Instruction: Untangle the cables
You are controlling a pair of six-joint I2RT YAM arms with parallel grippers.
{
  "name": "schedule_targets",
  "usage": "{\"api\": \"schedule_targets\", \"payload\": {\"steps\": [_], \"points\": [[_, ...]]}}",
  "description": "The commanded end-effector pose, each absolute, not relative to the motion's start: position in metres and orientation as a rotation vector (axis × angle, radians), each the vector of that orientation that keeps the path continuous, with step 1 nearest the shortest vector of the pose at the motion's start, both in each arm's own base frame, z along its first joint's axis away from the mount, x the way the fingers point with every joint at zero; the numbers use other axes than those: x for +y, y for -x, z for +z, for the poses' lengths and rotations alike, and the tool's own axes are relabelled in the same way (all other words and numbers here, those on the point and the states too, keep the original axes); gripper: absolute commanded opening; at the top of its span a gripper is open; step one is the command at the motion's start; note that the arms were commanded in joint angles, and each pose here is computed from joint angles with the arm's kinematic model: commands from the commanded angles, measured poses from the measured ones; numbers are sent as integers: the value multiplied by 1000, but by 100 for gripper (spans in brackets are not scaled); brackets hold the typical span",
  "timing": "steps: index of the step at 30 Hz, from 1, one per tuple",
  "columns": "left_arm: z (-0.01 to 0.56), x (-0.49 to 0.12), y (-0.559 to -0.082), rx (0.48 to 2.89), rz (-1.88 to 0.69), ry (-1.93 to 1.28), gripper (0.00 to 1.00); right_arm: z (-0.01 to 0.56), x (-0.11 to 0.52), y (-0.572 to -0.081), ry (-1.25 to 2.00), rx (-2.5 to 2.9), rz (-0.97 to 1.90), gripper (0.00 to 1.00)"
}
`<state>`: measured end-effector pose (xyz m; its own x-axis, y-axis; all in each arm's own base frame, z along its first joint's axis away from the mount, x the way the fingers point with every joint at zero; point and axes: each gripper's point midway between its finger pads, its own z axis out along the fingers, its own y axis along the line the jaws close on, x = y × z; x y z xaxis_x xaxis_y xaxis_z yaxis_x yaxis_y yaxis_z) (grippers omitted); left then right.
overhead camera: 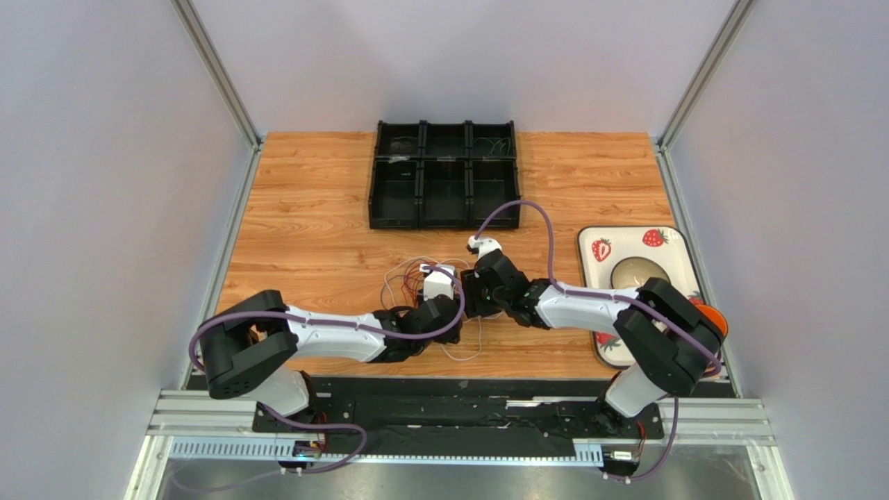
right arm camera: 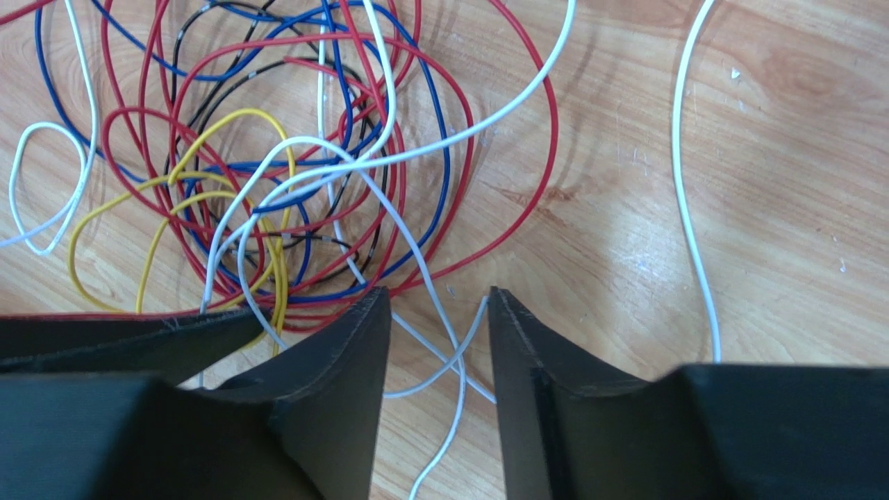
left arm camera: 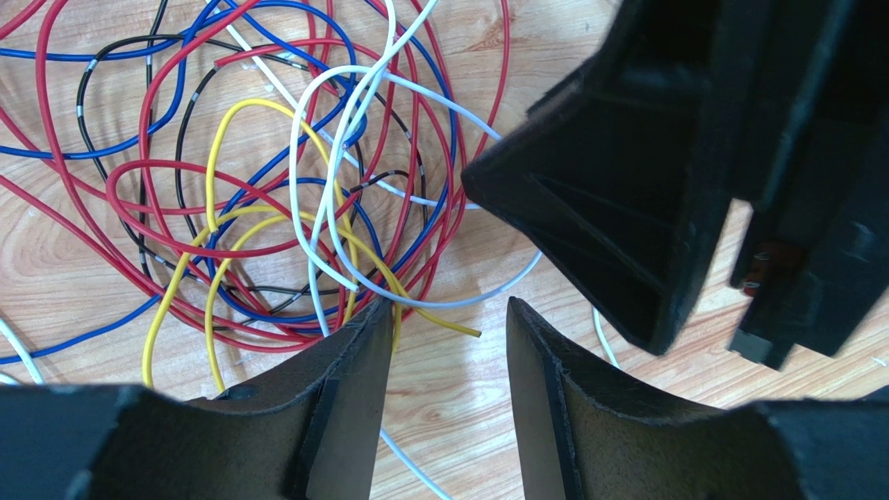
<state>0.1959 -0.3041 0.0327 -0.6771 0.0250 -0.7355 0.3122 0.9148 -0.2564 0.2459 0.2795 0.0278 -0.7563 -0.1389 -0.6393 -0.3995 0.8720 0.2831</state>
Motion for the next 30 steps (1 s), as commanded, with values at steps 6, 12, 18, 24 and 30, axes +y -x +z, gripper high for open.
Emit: {"api": "schedule_targets", "payload": {"steps": [6, 12, 18, 24, 30], "points": [[40, -307, -201, 2252, -502, -180, 52, 32, 285, -259, 384, 2397, 469, 16], [39, -305, -201, 2250, -503, -166, 52, 29, 287, -255, 408, 2416, 451, 0], [36, -301, -205, 2254, -483, -135, 53, 91, 278, -259, 414, 2332, 428, 0], [28, -298, -210, 2287, -415, -109, 53, 213, 255, -261, 406, 2123, 429, 0], [26, -295, -210, 2296, -408, -88, 53, 298, 233, -255, 347, 1961, 453, 0]]}}
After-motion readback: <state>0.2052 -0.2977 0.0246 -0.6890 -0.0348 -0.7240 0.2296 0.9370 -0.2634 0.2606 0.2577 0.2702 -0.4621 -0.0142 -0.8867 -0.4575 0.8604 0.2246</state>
